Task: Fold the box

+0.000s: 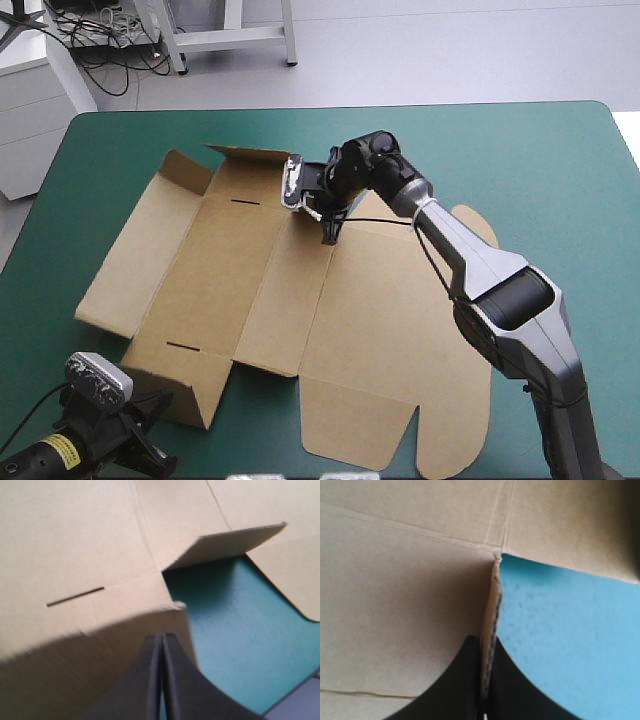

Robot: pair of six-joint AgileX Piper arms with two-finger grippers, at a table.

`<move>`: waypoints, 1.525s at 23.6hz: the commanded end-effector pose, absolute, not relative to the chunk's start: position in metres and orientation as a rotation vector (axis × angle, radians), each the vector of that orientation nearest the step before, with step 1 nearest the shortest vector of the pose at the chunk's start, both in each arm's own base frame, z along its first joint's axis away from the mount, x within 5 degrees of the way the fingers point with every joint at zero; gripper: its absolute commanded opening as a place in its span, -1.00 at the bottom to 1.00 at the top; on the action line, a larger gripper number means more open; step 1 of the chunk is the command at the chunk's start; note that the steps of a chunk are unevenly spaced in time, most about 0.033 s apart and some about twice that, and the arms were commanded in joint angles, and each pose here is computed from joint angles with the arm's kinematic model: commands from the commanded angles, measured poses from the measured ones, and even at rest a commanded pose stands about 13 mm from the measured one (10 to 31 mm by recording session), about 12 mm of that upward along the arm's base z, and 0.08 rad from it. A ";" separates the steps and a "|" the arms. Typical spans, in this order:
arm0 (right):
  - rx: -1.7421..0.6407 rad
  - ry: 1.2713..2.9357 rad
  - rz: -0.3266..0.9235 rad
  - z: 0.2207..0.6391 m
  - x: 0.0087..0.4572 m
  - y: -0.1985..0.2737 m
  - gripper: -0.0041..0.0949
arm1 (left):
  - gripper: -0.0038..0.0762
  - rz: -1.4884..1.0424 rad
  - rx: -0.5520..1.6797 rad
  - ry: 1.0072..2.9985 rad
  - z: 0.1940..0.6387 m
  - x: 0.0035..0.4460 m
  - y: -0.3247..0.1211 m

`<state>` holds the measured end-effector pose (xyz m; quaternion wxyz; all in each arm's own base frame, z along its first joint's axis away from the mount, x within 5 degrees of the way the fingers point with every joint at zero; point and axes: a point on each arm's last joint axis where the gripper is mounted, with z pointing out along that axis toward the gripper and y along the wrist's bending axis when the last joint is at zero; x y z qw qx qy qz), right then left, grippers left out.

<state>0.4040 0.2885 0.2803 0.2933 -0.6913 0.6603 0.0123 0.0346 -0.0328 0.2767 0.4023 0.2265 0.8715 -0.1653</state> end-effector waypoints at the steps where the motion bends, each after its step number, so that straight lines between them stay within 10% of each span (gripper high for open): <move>1: -1.813 1.572 -0.022 0.319 0.391 0.302 -0.96 | -0.93 -0.454 0.538 2.148 0.288 0.037 -0.035; 12: -1.760 1.591 0.020 0.306 0.396 0.313 -0.89 | -0.93 -0.454 0.538 2.148 0.288 0.037 -0.035; 19: -1.637 1.587 0.000 0.321 0.399 0.310 0.22 | -0.93 -0.454 0.538 2.148 0.288 0.037 -0.035; 26: -1.432 1.576 -0.078 0.402 0.396 0.242 0.16 | -0.93 -0.454 0.538 2.148 0.288 0.037 -0.035; 32: -0.886 1.892 -0.186 0.473 0.377 0.124 0.13 | -0.93 -0.452 0.538 2.148 0.288 0.037 -0.035; 36: -0.652 1.983 -0.208 0.494 0.362 0.065 -0.26 | -0.93 -0.452 0.538 2.148 0.288 0.037 -0.035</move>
